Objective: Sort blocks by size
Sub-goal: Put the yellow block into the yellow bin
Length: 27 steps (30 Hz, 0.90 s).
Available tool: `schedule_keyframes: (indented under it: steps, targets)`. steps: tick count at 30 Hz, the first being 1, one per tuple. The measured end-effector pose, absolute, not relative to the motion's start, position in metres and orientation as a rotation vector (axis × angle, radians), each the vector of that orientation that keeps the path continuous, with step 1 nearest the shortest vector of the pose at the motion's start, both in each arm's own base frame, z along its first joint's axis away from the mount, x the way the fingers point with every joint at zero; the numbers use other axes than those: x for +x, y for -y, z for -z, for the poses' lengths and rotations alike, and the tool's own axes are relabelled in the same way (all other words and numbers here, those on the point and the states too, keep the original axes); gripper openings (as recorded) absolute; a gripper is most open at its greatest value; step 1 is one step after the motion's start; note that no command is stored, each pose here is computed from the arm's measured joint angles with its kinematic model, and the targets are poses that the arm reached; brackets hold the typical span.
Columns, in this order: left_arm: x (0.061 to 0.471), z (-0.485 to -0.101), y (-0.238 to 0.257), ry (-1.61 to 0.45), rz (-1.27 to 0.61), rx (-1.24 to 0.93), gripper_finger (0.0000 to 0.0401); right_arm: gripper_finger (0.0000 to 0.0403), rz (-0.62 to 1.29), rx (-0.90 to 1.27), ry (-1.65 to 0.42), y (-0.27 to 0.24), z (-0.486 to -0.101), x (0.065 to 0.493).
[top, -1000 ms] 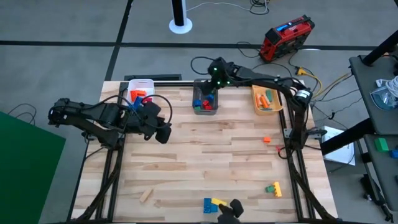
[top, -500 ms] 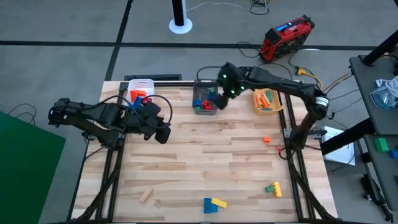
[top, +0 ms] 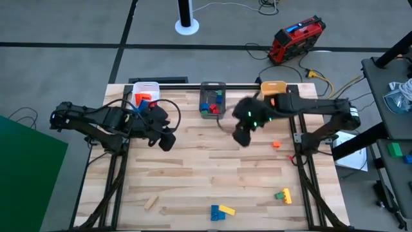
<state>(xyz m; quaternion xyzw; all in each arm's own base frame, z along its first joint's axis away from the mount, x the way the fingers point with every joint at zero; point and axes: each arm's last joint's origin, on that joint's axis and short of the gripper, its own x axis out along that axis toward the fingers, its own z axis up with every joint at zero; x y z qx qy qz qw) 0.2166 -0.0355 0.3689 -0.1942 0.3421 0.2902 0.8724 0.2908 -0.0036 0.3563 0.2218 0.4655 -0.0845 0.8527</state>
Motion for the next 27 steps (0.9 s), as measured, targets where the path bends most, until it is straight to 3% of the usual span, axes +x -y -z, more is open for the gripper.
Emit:
schedule_keyframes:
  steps: [7,17,27]
  targets:
    - [0.217,-0.369,0.036,-0.738,-0.573,-0.327,0.0161,0.0214,0.211,0.455,-1.032,-0.059,-0.347,0.290]
    - [0.217,-0.369,0.036,-0.769,-0.529,-0.242,0.0161,0.0245,0.165,0.489,-1.122,-0.144,-0.330,0.270]
    - [0.216,-0.369,0.037,-0.784,-0.504,-0.192,0.0161,0.0273,0.112,0.374,-1.224,-0.228,-0.261,0.281]
